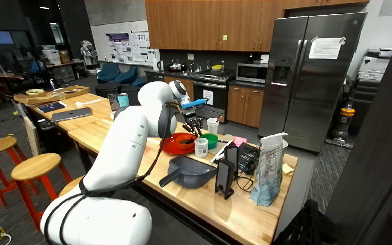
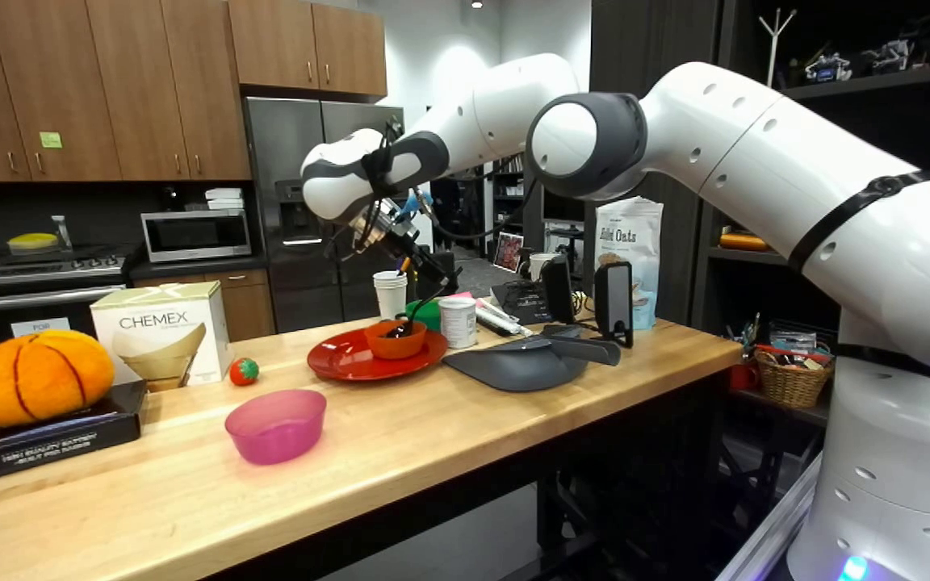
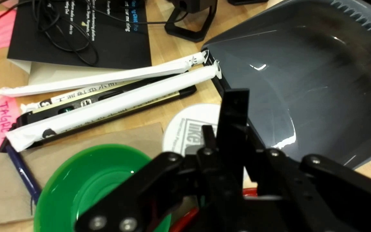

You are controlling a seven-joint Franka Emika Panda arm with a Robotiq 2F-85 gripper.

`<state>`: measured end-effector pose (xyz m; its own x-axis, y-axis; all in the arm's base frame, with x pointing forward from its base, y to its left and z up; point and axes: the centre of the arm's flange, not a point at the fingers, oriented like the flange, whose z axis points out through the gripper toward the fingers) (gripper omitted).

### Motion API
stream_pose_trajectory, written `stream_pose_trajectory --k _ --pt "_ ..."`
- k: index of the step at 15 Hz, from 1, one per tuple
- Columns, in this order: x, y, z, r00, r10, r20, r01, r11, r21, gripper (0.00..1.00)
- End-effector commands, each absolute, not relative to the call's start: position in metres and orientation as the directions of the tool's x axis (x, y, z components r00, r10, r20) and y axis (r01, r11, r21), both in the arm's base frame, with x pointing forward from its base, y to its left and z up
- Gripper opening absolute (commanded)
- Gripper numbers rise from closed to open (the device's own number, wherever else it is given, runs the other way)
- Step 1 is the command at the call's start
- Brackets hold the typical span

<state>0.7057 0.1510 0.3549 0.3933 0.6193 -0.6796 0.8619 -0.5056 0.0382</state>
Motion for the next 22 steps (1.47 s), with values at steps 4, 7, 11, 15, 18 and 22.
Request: stream_pose_trajectory --k 4,7,11,15,18,22 --pt "0.701 0.161 0.364 0.392 0.666 -0.635 0.868 -0.497 0.015 0.06" --pt "0.696 0.163 0.368 0.371 0.661 -0.653 0.865 -0.502 -0.016 0.06" --pt "0.689 0.158 0.371 0.340 0.617 -0.710 0.851 -0.523 -0.047 0.06" --pt "0.683 0.151 0.373 0.335 0.564 -0.755 0.830 -0.556 -0.047 0.06" --pt "0.687 0.151 0.371 0.358 0.547 -0.757 0.841 -0.540 0.007 0.06" --pt "0.693 0.157 0.366 0.369 0.542 -0.755 0.869 -0.489 0.074 0.06"
